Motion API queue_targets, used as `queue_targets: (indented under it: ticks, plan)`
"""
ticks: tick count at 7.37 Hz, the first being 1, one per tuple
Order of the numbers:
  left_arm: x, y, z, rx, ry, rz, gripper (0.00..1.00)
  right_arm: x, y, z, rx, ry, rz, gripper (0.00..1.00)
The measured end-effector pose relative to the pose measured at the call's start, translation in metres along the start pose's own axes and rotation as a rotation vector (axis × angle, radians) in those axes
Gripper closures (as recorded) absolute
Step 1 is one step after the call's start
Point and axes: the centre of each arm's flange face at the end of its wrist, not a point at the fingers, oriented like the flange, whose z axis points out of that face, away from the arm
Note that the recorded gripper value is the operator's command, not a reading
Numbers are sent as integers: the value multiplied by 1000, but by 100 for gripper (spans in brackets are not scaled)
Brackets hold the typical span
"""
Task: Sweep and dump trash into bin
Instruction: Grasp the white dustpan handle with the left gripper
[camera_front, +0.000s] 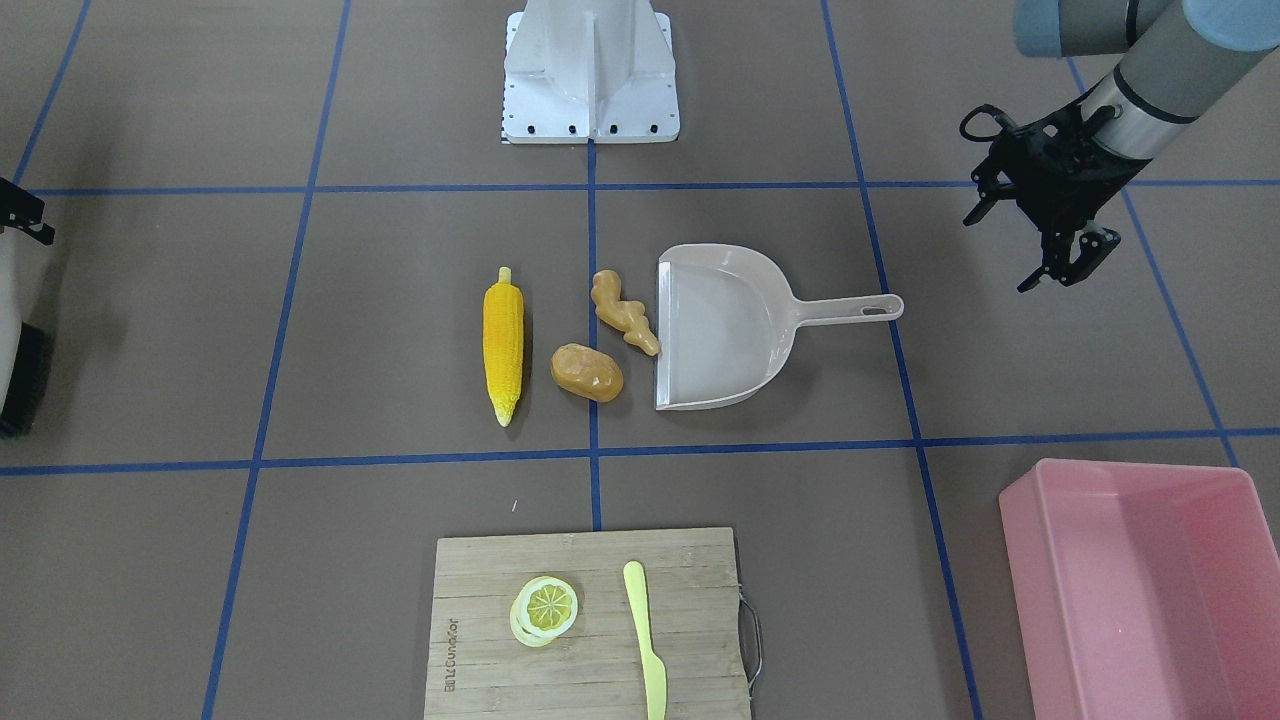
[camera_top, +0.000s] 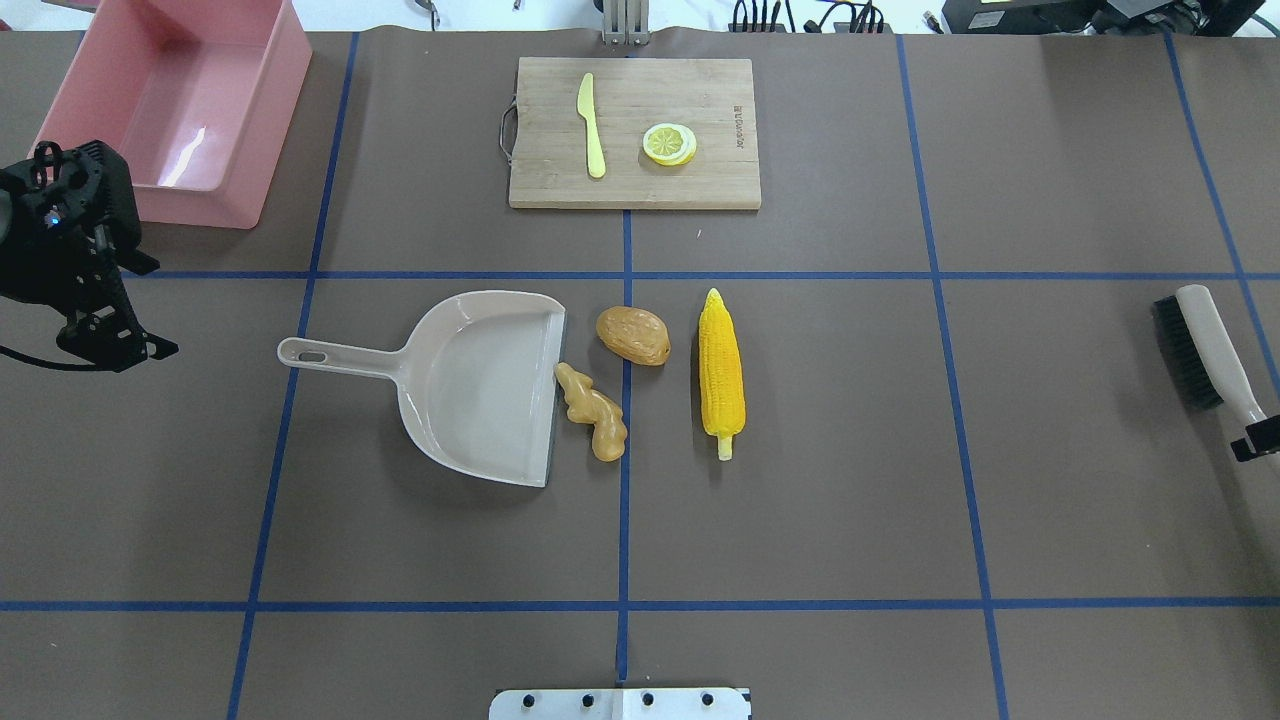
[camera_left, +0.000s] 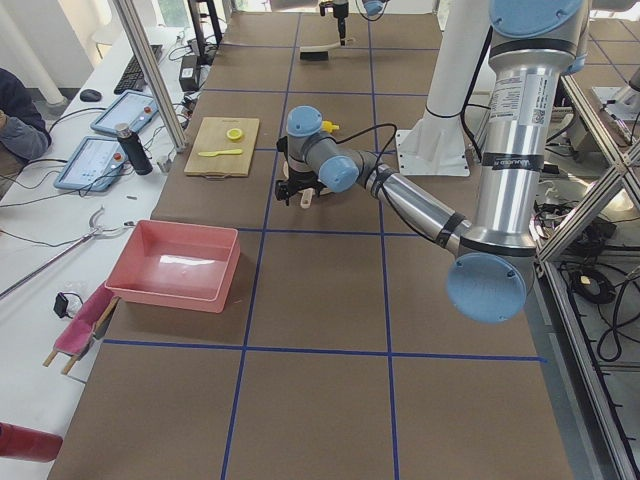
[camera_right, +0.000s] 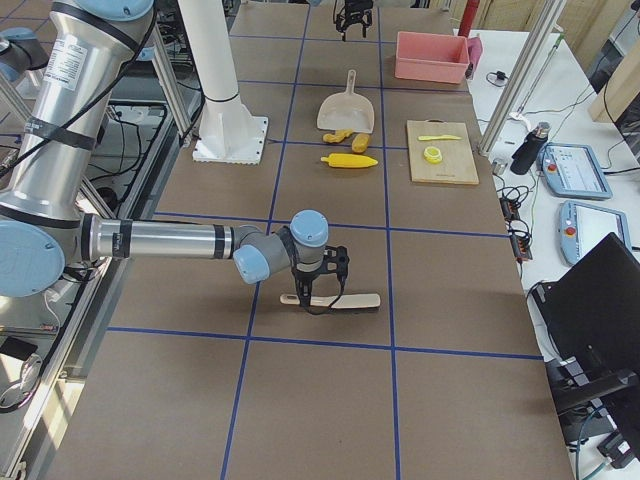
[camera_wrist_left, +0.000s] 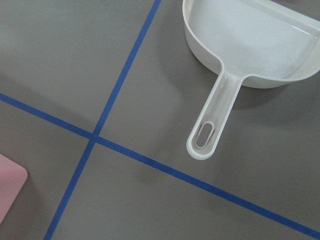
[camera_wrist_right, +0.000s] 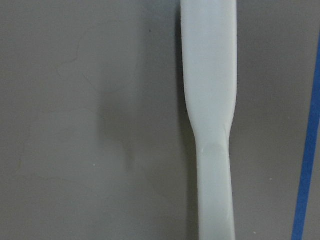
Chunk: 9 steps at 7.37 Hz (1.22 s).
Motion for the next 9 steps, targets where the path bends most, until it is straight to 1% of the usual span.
queue_targets:
  ticks: [2,3,4,5,6,7,8,9]
  plan:
    - [4,-2,7,-12,4,8,3,-7,13,19,-25,30,-35,0]
    - [4,-3,9,-13,2,13,4,-9,16,26,-33,33,-51,0]
    - [5,-13,10,5,-2,35,4,-7,18,31,-39,34,-55,0]
    - [13,-35,16,40,1,86,5,-1,20,35,-43,35,-51,0]
    - [25,-52,33,66,5,141,7,7,23,39,-45,32,-48,0]
    - [32,-59,53,75,6,180,6,14,26,43,-49,30,-43,0]
    - [38,-62,70,66,15,224,5,20,28,46,-53,32,-39,0]
    - [41,-63,78,49,18,274,3,24,28,48,-54,36,-35,0]
